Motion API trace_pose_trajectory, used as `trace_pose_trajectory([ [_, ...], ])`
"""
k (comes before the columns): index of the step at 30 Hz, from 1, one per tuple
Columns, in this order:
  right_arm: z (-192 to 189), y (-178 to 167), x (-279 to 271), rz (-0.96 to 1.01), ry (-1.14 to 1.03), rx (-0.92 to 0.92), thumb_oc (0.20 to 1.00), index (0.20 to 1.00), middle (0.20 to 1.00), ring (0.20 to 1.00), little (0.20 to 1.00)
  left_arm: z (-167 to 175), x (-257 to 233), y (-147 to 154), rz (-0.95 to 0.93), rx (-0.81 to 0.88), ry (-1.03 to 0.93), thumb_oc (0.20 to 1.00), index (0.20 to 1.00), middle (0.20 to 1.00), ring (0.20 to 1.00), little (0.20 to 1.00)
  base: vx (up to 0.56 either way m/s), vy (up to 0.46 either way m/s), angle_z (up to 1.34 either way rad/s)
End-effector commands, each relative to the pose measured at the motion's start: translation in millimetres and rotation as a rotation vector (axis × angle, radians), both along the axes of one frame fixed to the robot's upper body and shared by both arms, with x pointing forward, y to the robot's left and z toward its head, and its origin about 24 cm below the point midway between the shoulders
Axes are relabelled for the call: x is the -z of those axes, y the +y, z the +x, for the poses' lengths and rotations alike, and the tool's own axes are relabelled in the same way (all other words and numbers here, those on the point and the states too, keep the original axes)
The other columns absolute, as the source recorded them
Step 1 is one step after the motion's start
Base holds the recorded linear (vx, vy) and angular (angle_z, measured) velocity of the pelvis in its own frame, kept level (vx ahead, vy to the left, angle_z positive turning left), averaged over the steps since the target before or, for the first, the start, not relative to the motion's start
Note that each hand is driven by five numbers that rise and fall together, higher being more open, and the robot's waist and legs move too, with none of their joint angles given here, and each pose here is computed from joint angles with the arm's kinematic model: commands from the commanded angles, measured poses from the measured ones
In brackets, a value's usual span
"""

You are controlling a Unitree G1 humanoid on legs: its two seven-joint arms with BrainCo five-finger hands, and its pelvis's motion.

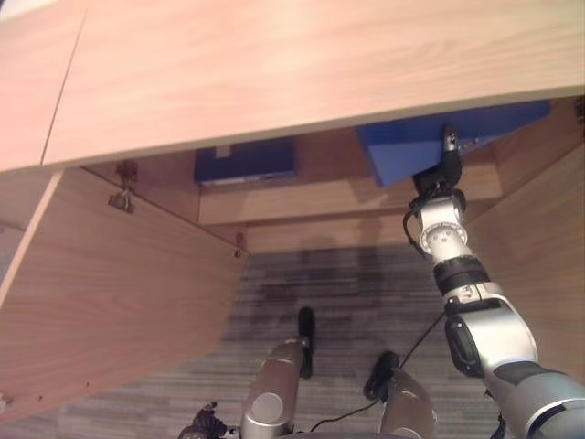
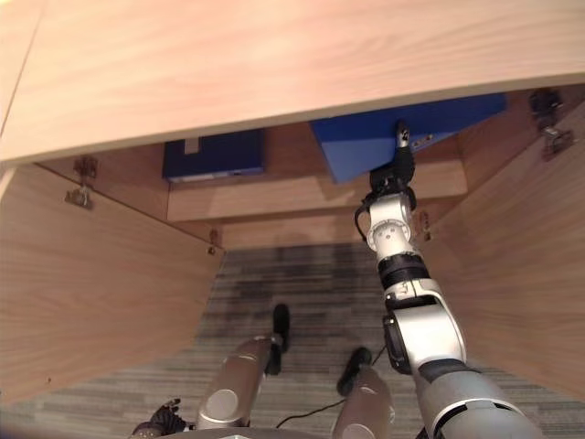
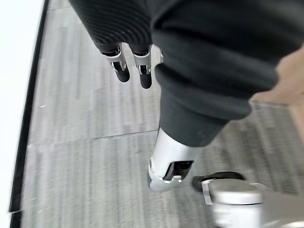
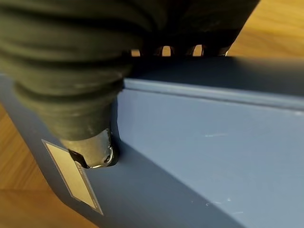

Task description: Put the empty folder in the office cabinet

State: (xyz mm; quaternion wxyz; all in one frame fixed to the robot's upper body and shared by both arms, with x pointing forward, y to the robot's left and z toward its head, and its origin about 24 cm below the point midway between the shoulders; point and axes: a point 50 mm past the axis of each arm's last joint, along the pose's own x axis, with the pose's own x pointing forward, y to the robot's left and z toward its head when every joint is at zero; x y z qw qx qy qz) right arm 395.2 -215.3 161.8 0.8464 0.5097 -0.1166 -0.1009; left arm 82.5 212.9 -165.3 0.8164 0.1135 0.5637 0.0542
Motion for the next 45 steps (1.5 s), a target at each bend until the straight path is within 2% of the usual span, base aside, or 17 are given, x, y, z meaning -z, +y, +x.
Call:
trace_pose_trajectory([
  [1, 0.7, -15.5, -47.9, -0.003, -0.162, 0.046, 0.2, 0.2, 0.2, 0.2, 0.2, -36.2, 1.5, 1.0, -0.036, 0.061, 0.062, 1.0, 1.0, 1.0, 1.0, 1.0, -0.03, 0.041, 0.03],
  [5, 1.5, -27.7, -61.8, 0.054, -0.187, 0.097, 0.2, 0.2, 0.2, 0.2, 0.2, -43.4, -1.5, 1.1, -0.058, 0.102, 0.057, 1.0, 1.0, 1.0, 1.0, 1.0, -0.04, -0.002, 0.06],
  [9, 1.1, -55.8, -94.3, 0.12, -0.213, 0.198, 0.2, 0.2, 0.2, 0.2, 0.2, -50.1, -9.3, 9.5, -0.06, 0.174, 0.044, 1.0, 1.0, 1.0, 1.0, 1.0, -0.05, -0.034, 0.12],
  [18, -14.2, -101.9, -145.4, 0.109, -0.226, 0.346, 0.2, 0.2, 0.2, 0.2, 0.2, -42.0, -31.6, 22.2, -0.072, 0.265, -0.037, 1.0, 1.0, 1.0, 1.0, 1.0, -0.03, -0.012, 0.09],
  [25, -28.2, -132.0, -151.1, 0.077, -0.182, 0.424, 0.2, 0.2, 0.2, 0.2, 0.2, -31.4, -49.3, 29.7, -0.076, 0.318, -0.098, 1.0, 1.0, 1.0, 1.0, 1.0, 0.01, -0.033, 0.27],
  [38, -42.6, -156.4, -157.5, 0.006, -0.104, 0.5, 0.2, 0.2, 0.2, 0.2, 0.2, -22.1, -61.8, 49.0, -0.026, 0.314, -0.132, 1.0, 1.0, 1.0, 1.0, 1.0, -0.01, -0.026, 0.13],
  [44, -43.1, -156.2, -160.4, 0.02, -0.122, 0.493, 0.2, 0.2, 0.2, 0.2, 0.2, -25.3, -62.4, 55.2, -0.006, 0.289, -0.126, 1.0, 1.0, 1.0, 1.0, 1.0, 0.0, -0.014, 0.06],
  [45, -31.4, -140.7, -152.0, 0.05, -0.118, 0.45, 0.2, 0.2, 0.2, 0.2, 0.2, -54.1, -38.1, 67.5, 0.074, 0.23, 0.053, 1.0, 1.0, 1.0, 1.0, 1.0, 0.02, 0.002, 0.06],
])
